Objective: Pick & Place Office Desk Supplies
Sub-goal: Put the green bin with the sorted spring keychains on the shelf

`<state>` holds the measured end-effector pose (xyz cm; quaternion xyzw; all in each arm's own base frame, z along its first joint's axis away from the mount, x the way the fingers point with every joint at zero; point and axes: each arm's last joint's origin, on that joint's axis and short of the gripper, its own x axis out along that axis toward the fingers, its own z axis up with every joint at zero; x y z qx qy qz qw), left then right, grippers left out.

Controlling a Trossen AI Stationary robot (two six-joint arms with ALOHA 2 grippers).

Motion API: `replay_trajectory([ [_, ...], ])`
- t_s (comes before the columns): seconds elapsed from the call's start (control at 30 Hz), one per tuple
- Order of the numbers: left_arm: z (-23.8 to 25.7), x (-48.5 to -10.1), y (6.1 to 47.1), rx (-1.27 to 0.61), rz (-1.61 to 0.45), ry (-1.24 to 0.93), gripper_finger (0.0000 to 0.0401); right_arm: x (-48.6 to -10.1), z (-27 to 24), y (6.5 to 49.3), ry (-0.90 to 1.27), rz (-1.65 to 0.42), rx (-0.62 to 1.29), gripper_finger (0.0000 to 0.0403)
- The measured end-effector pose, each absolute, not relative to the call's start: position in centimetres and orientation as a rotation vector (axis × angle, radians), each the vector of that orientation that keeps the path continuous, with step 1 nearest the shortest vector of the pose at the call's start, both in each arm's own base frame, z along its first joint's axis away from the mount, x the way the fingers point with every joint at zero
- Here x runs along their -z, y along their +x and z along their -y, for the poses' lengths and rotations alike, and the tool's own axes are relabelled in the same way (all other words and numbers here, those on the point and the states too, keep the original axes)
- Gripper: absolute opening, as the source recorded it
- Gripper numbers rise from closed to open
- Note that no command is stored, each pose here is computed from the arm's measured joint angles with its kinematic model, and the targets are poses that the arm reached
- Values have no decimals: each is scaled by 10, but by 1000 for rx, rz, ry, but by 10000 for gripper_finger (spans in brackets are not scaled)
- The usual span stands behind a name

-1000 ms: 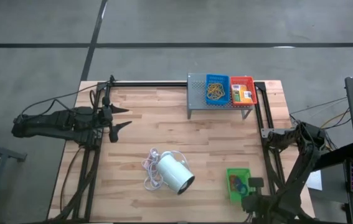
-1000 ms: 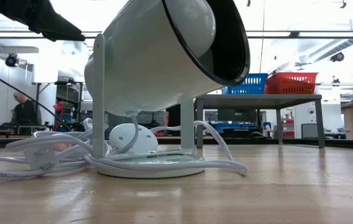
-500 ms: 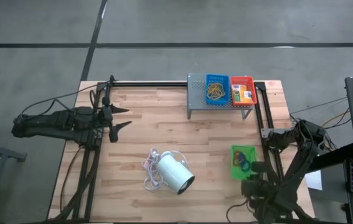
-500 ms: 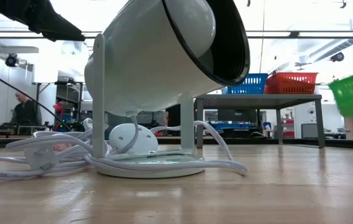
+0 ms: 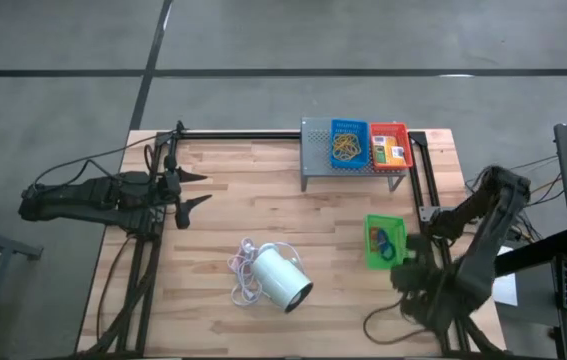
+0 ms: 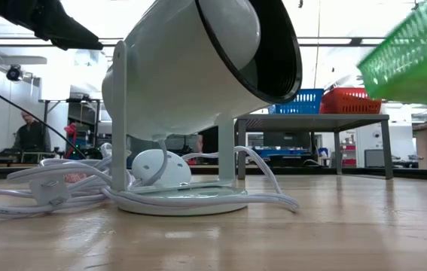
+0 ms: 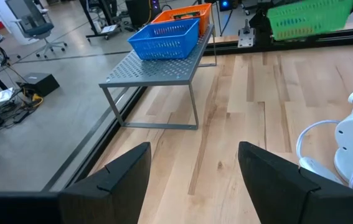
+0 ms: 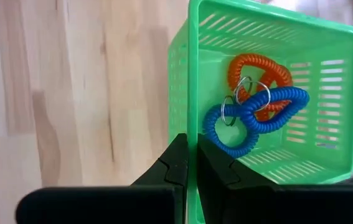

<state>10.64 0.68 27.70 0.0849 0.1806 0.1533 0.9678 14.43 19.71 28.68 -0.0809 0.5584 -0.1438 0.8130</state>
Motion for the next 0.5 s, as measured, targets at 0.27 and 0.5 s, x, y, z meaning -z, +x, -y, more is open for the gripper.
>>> replay_trajectory([
  [0.27, -7, -277, 106, -310, -369, 172, 244, -337, -134, 140, -70, -1062, 261, 13],
  [0.5, -7, -277, 106, -310, -371, 173, 244, -350, -77, 158, -107, -1087, 334, 13],
])
